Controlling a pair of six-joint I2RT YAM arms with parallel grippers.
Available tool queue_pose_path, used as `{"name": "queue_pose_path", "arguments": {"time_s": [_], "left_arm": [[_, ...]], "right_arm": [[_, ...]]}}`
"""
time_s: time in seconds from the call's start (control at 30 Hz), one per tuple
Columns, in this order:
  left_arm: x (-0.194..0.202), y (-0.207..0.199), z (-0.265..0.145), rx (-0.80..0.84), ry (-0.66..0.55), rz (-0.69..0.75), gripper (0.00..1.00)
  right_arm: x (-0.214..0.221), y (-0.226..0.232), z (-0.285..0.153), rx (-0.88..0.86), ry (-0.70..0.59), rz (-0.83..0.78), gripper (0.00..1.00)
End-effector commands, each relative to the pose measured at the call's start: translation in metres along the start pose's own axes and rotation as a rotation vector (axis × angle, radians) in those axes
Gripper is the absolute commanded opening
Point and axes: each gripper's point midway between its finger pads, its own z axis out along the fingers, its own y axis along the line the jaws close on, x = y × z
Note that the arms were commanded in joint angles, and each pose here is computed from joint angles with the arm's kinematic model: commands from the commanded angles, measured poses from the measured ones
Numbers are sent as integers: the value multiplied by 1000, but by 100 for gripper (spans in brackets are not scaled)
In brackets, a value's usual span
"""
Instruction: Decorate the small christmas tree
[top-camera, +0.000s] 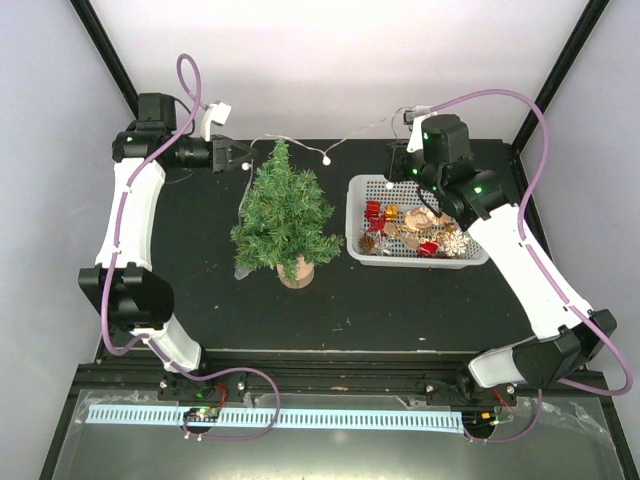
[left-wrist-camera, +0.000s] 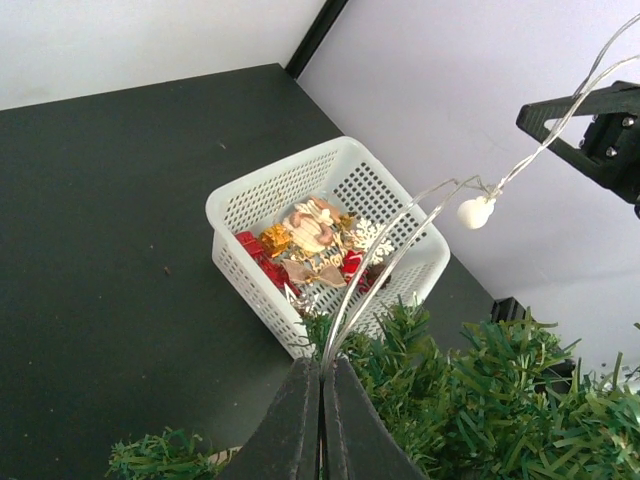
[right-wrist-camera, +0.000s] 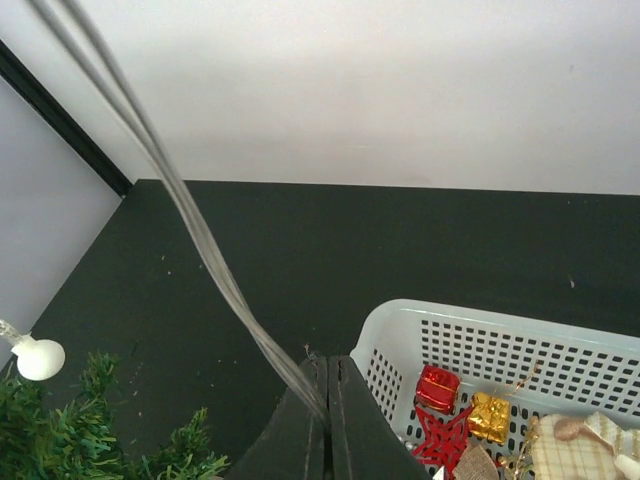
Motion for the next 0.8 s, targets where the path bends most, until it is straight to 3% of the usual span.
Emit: {"name": "queue_pose_path", "arguments": {"time_s": [0.0,0.3,0.47,0.67,0.77], "left_arm": [[-7,-1,4,20,-8,10,2],[9,-6,21,88,52,-14,1],[14,-12,27,108,76,-8,8],[15,-11,28,102,86,-14,40],[12,-11,28,95,83,-8,50]], "right_arm": [[5,-2,-5,-6,14,12,1],[19,-11,-16,18,24,19,1],[24,-15,-25,36,31,22,1],[29,-19,-38,42,23,29,1],[31,-20,-43,45,25,29,1]]}}
